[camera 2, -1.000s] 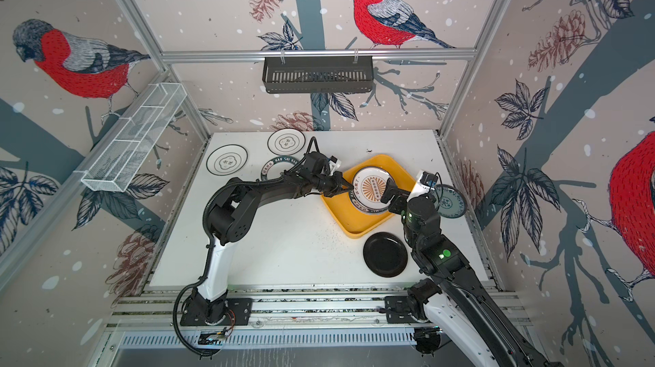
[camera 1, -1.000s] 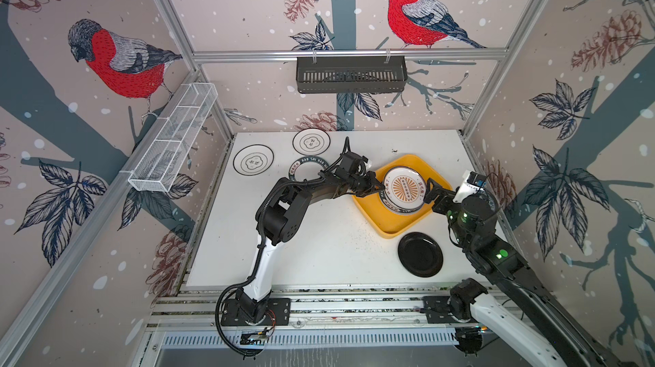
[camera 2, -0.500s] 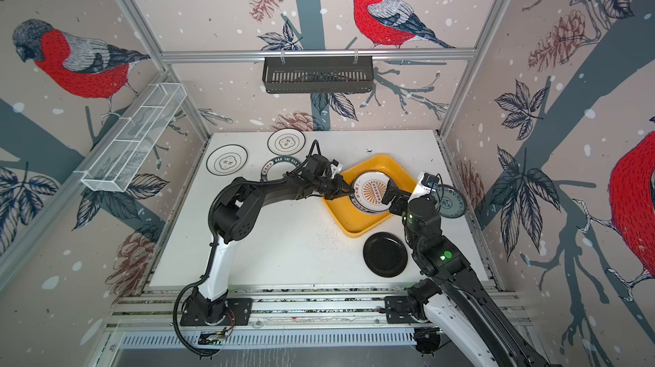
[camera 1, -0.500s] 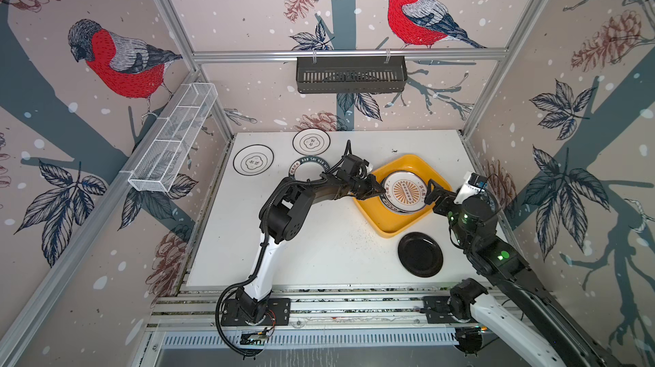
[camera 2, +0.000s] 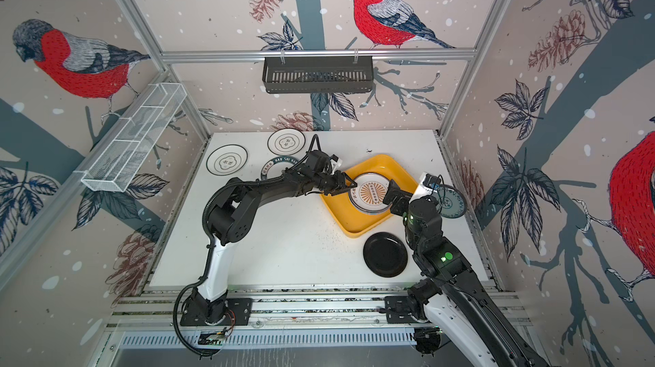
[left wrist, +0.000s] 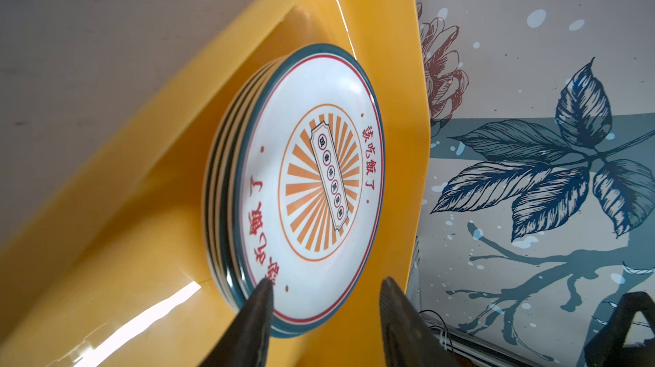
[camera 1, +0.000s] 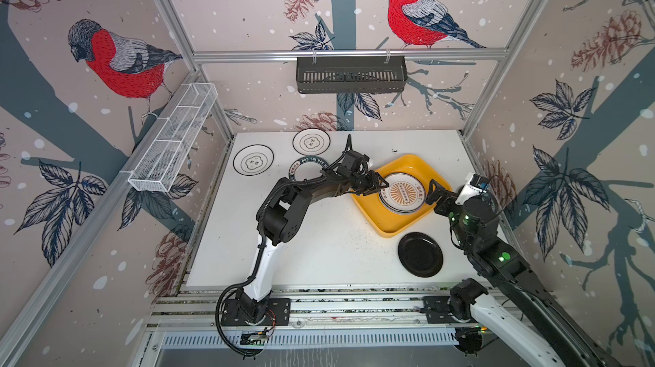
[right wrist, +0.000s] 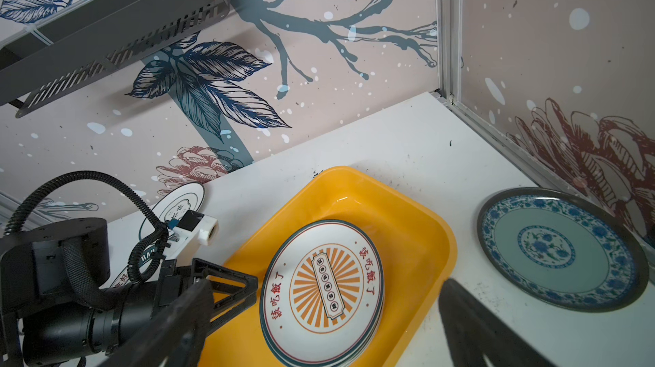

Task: Place the plates into the plastic bin on the countertop
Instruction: Place the plate in the plastic bin, then pick up the plate from the top-center of the table.

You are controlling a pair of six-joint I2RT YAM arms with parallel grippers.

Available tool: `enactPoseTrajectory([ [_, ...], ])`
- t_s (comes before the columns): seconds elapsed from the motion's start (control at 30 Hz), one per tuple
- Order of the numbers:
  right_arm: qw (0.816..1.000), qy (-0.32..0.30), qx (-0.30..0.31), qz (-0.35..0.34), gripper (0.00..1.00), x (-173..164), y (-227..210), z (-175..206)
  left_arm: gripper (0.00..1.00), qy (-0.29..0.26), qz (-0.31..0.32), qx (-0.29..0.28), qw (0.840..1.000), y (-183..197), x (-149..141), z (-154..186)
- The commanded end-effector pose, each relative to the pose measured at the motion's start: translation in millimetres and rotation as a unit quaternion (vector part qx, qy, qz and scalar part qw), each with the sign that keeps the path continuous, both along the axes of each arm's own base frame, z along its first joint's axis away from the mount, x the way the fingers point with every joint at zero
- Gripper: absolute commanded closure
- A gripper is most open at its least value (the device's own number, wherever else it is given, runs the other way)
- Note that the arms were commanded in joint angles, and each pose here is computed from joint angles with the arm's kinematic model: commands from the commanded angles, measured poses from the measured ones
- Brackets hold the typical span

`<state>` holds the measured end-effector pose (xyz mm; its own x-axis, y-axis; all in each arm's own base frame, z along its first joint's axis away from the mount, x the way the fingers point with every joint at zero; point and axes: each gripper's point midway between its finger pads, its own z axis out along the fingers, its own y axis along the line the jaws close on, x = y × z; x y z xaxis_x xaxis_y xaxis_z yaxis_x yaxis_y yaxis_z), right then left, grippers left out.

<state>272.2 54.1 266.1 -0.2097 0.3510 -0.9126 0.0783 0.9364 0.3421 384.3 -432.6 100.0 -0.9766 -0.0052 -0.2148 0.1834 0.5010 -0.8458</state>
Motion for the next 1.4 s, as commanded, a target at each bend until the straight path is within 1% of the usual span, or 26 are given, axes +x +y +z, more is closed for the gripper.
enactPoseTrajectory([
  [0.0, 1.0, -0.018, 0.005, -0.001, 0.0, 3, 1, 9, 0.41, -0.017, -0.007, 0.032, 0.999, 0, -2, -2],
  [0.1, 1.0, -0.017, 0.002, 0.003, 0.0, 7, 3, 8, 0.36, -0.033, 0.002, 0.04, 0.999, 2, 0, 6],
  [0.17, 1.0, -0.014, -0.001, 0.007, 0.01, 9, 5, 6, 0.33, -0.055, 0.019, 0.043, 0.997, 8, 4, 16],
  [0.37, 1.0, -0.012, -0.003, 0.021, 0.0, 15, 13, 4, 0.23, -0.138, 0.057, 0.03, 0.988, 30, 8, 69],
  [0.47, 1.0, -0.014, -0.001, 0.028, 0.0, 19, 17, 5, 0.19, -0.168, 0.09, 0.017, 0.982, 52, 9, 91],
  [0.6, 0.999, -0.013, 0.002, 0.043, 0.0, 24, 25, 6, 0.16, -0.182, 0.148, 0.005, 0.972, 97, 15, 103],
  [0.8, 0.998, -0.016, 0.011, 0.067, 0.0, 29, 37, 8, 0.12, -0.176, 0.223, 0.016, 0.959, 166, 20, 94],
  [0.83, 0.997, -0.017, 0.013, 0.072, 0.0, 30, 39, 8, 0.12, -0.171, 0.234, 0.019, 0.957, 178, 17, 86],
  [0.93, 0.995, -0.022, 0.023, 0.098, 0.0, 33, 52, 11, 0.1, -0.166, 0.261, 0.003, 0.951, 209, 18, 81],
  [1.03, 0.991, -0.024, 0.03, 0.125, 0.0, 36, 68, 13, 0.09, -0.159, 0.293, -0.001, 0.943, 241, 17, 74],
  [1.1, 0.99, -0.024, 0.031, 0.138, 0.0, 39, 78, 14, 0.07, -0.154, 0.315, 0.003, 0.936, 263, 17, 68],
  [1.23, 0.986, -0.026, 0.036, 0.16, 0.0, 43, 96, 15, 0.07, -0.136, 0.348, 0.009, 0.928, 303, 16, 52],
  [1.37, 0.983, -0.026, 0.037, 0.177, 0.0, 44, 110, 17, 0.08, -0.118, 0.366, -0.002, 0.923, 331, 19, 38],
])
